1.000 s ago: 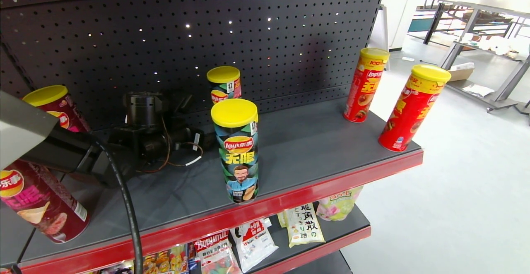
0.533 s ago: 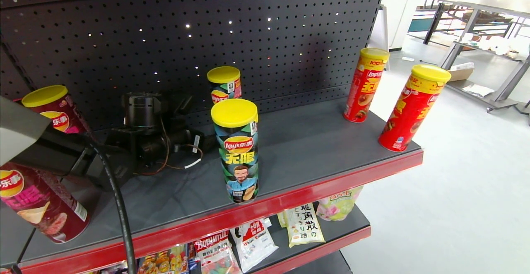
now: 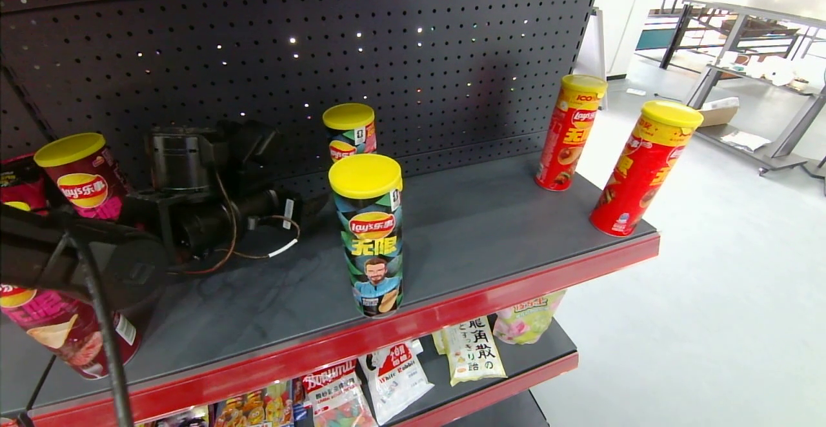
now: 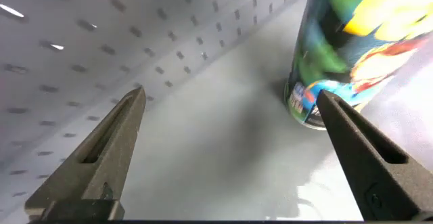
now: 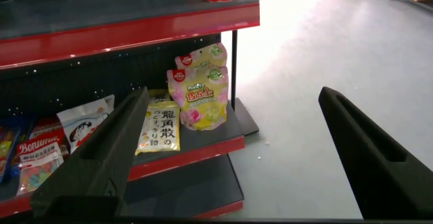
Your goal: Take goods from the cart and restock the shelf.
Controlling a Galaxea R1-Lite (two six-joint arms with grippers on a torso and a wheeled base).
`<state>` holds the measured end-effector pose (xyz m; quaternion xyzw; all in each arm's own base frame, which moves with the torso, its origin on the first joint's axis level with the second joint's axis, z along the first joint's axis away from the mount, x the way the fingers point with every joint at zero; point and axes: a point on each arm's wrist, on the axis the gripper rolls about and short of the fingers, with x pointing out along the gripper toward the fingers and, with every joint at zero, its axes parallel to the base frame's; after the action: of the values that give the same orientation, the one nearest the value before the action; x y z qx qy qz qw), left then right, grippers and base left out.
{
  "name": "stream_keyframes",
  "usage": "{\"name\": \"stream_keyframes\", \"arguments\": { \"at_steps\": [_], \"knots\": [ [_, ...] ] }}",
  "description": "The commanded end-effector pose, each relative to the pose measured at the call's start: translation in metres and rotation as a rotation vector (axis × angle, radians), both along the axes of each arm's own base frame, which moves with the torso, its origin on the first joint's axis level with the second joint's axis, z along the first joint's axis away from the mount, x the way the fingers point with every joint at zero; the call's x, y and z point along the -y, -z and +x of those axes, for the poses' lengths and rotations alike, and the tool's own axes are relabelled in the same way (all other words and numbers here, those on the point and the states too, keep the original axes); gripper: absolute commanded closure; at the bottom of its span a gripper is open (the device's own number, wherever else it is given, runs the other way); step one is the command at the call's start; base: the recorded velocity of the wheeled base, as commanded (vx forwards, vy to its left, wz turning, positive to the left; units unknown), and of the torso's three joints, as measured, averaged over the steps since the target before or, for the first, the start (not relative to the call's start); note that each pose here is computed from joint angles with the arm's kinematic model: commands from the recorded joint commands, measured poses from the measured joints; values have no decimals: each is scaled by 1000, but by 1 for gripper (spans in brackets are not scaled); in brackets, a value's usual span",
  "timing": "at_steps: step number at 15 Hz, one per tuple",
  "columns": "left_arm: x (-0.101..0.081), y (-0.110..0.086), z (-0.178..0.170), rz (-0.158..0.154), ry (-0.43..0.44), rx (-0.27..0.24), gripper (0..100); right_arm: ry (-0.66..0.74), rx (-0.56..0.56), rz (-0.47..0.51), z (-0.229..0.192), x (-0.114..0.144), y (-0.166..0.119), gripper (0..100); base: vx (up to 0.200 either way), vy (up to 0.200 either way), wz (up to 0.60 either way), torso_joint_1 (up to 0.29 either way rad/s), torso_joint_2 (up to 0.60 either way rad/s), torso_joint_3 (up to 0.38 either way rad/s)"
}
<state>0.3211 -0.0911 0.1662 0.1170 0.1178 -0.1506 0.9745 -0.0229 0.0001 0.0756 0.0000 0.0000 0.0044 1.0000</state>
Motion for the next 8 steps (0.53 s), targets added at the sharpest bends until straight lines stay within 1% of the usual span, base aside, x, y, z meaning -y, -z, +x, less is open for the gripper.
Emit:
{"name": "stream_keyframes", "arguments": {
  "at_steps": [1,4,5,6,7,8],
  "knots": [
    [-9,-37,-36,-37,4,97,0,0,0,0,0,0,0,0,0,0,0,0,0,0],
    [-22,-61,-83,-52,5,139,0,0,-2,0,0,0,0,0,0,0,0,0,0,0],
    [-28,-70,-102,-62,3,157,0,0,-2,0,0,0,0,0,0,0,0,0,0,0],
    [-35,-81,-125,-76,2,161,0,0,0,0,0,0,0,0,0,0,0,0,0,0],
    [-41,-88,-148,-86,6,149,0,0,-2,0,0,0,0,0,0,0,0,0,0,0],
    [-49,-95,-177,-101,37,135,0,0,0,0,0,0,0,0,0,0,0,0,0,0]
  ]
}}
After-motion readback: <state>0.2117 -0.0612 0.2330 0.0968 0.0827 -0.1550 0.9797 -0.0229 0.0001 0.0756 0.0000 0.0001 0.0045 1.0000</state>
